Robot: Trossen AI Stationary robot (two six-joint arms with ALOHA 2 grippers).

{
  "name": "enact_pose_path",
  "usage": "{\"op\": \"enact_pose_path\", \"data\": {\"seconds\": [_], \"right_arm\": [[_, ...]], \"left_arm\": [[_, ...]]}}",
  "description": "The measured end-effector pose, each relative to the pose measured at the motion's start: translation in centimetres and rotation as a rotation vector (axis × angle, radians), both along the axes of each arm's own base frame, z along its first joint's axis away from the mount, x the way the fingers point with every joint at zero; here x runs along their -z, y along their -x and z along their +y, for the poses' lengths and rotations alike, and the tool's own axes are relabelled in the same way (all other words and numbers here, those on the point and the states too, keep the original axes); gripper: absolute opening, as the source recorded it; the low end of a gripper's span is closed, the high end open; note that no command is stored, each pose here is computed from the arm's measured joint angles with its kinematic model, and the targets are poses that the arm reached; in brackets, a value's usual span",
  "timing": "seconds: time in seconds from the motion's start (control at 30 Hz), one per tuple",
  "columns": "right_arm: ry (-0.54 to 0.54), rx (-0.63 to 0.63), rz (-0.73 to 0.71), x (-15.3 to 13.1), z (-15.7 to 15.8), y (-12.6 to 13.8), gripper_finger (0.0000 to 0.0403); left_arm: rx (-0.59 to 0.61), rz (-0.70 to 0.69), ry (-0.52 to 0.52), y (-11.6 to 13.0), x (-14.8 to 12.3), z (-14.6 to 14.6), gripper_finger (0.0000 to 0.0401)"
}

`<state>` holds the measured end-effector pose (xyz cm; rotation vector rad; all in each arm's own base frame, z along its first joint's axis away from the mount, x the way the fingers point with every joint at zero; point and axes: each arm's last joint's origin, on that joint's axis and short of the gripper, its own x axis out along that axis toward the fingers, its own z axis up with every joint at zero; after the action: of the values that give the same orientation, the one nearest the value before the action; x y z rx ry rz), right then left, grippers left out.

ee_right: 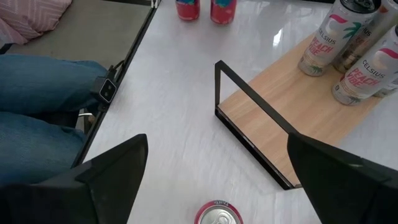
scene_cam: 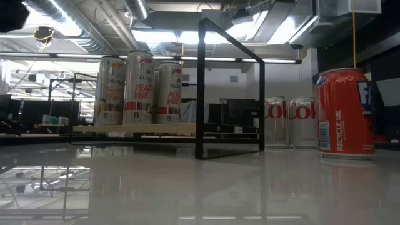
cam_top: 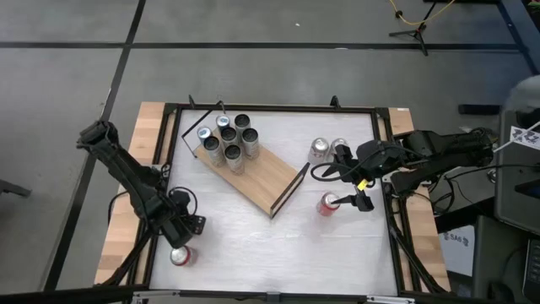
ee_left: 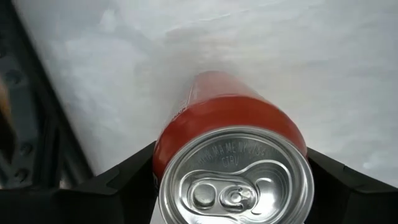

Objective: Place canned beverage on shelf
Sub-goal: Put the middle red soda can on the shelf

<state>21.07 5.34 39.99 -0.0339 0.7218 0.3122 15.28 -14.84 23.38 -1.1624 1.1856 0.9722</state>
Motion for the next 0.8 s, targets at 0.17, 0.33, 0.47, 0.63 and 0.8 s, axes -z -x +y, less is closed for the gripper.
{"op": "enact_pose_path", "data": {"seconds": [0.17, 0.33, 0.47, 0.63, 0.8], "right_arm": [[0.000, 0.000, -0.001, 0.0, 0.0, 0.0, 0.0379], [0.018, -0.017, -0.008, 0.0, 0.0, 0.0, 0.0379], [0.018, -0.017, -0.008, 0.0, 0.0, 0.0, 0.0379], [0.018, -0.017, -0.008, 0.0, 0.0, 0.0, 0.0379], [0.018, -0.017, -0.008, 0.0, 0.0, 0.0, 0.0379]], "left_arm": [[0.048, -0.061, 0.012, -1.5, -1.8, 1.2, 0.0280], [0.099, -0.143, 0.021, -3.7, -4.1, 2.7, 0.0279], [0.129, -0.197, 0.010, -5.0, -5.7, 4.3, 0.0279], [0.174, -0.285, -0.011, -6.6, -6.9, 6.1, 0.0279], [0.222, -0.404, -0.044, -8.2, -7.7, 7.7, 0.0279]]}}
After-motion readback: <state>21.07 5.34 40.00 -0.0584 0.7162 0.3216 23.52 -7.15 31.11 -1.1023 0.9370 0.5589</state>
